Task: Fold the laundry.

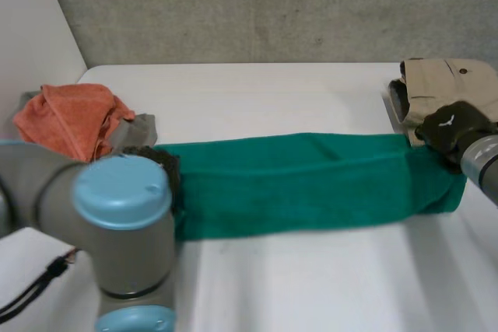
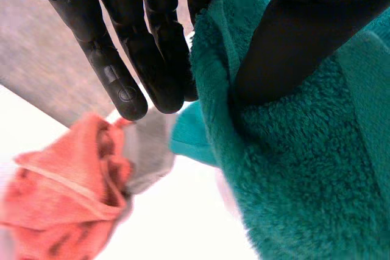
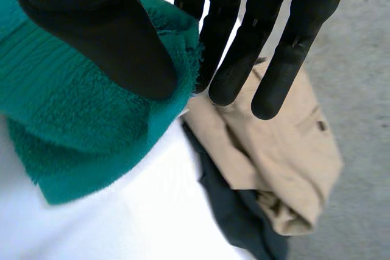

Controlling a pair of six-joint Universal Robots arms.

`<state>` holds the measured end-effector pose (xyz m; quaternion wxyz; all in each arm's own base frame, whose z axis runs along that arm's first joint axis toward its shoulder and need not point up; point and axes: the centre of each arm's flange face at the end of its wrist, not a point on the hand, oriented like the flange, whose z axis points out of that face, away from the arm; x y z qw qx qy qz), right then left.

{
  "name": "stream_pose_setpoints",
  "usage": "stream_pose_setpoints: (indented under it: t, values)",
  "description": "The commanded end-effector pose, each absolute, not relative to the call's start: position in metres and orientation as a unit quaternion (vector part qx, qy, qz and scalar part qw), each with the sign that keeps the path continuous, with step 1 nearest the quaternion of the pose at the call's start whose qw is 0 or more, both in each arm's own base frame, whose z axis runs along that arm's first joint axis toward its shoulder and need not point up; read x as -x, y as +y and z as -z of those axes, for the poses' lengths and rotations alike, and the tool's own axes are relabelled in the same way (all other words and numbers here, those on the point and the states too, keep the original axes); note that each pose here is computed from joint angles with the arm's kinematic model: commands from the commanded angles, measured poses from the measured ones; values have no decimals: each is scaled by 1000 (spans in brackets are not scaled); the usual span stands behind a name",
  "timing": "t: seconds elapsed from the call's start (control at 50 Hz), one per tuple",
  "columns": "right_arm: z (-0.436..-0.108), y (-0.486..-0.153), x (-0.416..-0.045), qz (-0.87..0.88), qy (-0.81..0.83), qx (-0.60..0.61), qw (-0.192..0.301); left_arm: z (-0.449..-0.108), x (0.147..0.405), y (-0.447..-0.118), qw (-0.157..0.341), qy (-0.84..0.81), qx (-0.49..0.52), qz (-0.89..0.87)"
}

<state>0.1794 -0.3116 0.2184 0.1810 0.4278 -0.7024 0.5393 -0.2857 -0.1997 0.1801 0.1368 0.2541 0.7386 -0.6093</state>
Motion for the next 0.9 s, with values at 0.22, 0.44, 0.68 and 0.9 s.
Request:
stream_pose_setpoints:
  t: [0.22, 0.44, 0.68, 0.9]
  values:
    - [-244, -257, -158, -442, -708, -512, 204, -211, 217, -181, 138, 741, -413, 511]
    - [-224, -333, -182, -491, -701, -475, 206, -195, 253, -286, 158, 691, -434, 557]
    - [-402, -391, -210, -859, -449, -172, 176, -375, 298, -363, 167, 380, -243, 877]
    - [-383, -371, -212, -854, -454, -192, 165, -348, 279, -346, 155, 418, -252, 859]
